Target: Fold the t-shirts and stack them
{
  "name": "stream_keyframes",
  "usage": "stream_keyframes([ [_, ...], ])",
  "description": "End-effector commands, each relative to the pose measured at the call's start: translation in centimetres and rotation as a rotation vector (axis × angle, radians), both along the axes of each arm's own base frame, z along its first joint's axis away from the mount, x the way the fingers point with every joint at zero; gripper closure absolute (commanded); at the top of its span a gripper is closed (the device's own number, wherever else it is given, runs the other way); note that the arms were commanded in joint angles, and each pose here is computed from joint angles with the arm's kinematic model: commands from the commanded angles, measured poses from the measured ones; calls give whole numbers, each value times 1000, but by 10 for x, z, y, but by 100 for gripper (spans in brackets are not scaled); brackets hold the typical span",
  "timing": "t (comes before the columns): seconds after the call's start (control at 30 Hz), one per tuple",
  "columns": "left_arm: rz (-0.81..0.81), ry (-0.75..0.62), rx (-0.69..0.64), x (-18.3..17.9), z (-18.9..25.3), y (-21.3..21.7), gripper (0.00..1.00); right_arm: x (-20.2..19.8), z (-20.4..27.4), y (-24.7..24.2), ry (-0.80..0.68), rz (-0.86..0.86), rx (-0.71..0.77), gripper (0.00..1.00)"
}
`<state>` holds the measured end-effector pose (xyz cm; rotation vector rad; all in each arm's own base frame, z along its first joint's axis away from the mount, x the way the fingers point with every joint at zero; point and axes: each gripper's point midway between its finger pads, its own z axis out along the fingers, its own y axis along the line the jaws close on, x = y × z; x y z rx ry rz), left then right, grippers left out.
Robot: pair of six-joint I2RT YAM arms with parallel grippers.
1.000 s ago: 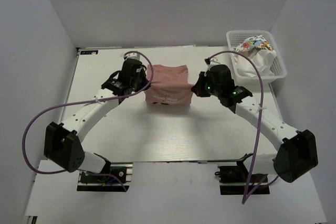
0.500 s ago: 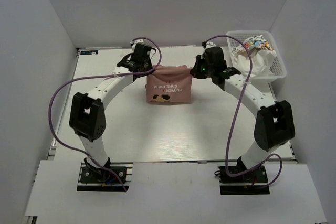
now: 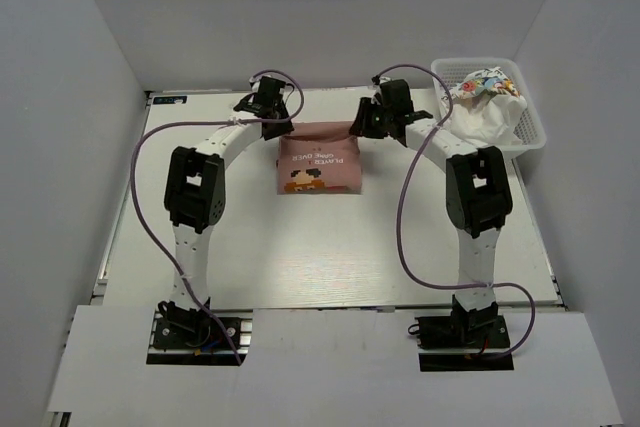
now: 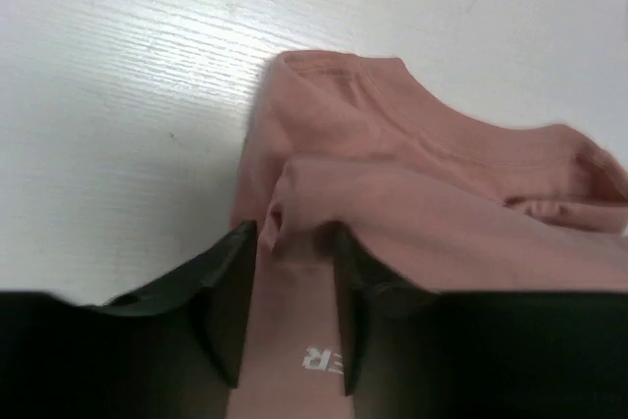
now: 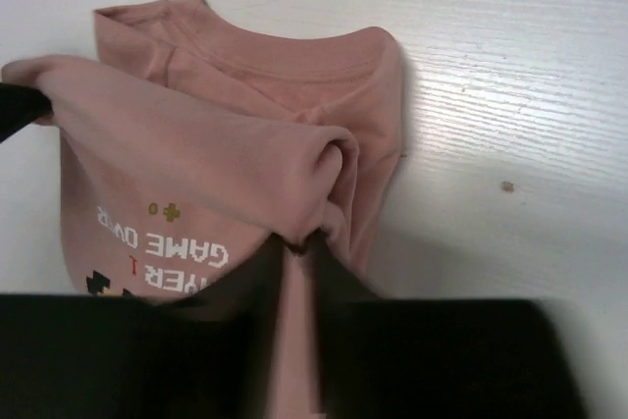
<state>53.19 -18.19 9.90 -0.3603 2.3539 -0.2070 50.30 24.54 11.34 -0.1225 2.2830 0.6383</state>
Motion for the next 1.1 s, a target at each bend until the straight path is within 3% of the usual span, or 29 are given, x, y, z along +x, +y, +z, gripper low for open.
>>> stream_keyframes([
  [0.0, -1, -49, -39, 23, 10, 6, 45, 35, 18, -4, -100, -17, 15, 35],
  [0.03, -10, -72, -56, 28, 18, 3, 21, 38, 9, -3, -87, -9, 14, 10],
  [0.07, -1, -73, -56, 32, 17, 7, 0, 49, 17, -2, -120, 7, 12, 10],
  [0.2, 22, -152, -58, 31, 48, 13, 0, 53, 26, 3, -142, 41, 23, 10],
  [0.4, -54, -228, -134, 10, 77, 4, 0, 17, 43, 13, -153, 110, 95, 10],
  [0.53, -164, -259, -202, 3, 86, -24, 0, -7, 52, 21, -171, 171, 167, 10],
  [0.67, -257, -273, -252, 18, 76, -47, 0, -6, 59, 42, -195, 262, 235, 10],
  [0.73, -263, -233, -270, 32, 47, -52, 0, 9, 53, 53, -170, 265, 313, 10],
  [0.83, -283, -239, -298, 50, 43, -64, 0, 24, 45, 72, -191, 332, 402, 10],
  [0.97, -226, -180, -278, 60, 3, -60, 0, 54, 12, 77, -169, 240, 489, 10],
  [1.07, -137, -101, -251, 60, -31, -38, 0, 84, -16, 55, -168, 75, 510, 10],
])
